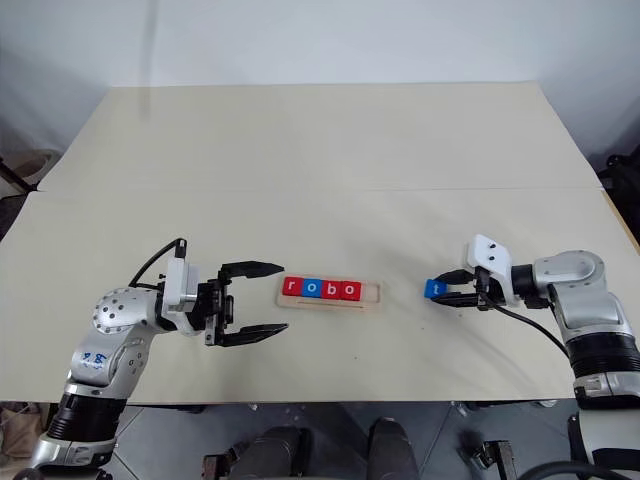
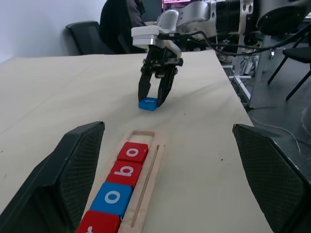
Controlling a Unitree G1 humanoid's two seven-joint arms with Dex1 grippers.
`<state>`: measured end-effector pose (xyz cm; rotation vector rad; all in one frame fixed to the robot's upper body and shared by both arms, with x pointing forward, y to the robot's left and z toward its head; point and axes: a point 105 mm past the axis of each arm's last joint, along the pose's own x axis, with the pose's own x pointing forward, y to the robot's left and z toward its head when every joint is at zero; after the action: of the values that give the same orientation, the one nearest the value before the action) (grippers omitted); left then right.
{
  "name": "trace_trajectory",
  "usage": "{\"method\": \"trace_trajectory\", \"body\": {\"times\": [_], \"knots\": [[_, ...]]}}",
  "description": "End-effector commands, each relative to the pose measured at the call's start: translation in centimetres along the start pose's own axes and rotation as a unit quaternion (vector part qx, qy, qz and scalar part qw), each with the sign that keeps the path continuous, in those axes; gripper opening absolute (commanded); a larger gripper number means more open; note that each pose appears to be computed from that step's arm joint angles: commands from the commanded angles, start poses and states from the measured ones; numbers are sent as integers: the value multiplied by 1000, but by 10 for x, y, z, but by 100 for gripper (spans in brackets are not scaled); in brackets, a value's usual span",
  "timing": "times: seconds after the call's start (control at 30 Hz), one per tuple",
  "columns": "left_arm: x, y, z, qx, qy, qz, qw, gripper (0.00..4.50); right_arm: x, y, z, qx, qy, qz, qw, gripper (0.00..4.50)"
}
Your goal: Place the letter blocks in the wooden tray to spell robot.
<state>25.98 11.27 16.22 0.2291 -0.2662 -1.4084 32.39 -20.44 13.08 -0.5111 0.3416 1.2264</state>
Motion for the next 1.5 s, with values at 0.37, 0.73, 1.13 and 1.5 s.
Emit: {"method": "trace_trajectory", "body": {"times": [0.37, 0.73, 1.13, 1.5], "knots": [[-12, 1, 0, 0, 4, 26, 1000, 450, 51, 15, 37, -37, 0, 37, 999, 146], [-11, 0, -1, 0, 5, 39, 999, 450, 59, 13, 37, -41, 2, 42, 998, 146], [-12, 0, -1, 0, 7, 42, 999, 450, 48, 17, 61, -35, -56, 49, 997, 280], [-14, 3, -5, -5, 14, 43, 999, 450, -2, 13, 18, 5, -16, -30, 999, 222]]}}
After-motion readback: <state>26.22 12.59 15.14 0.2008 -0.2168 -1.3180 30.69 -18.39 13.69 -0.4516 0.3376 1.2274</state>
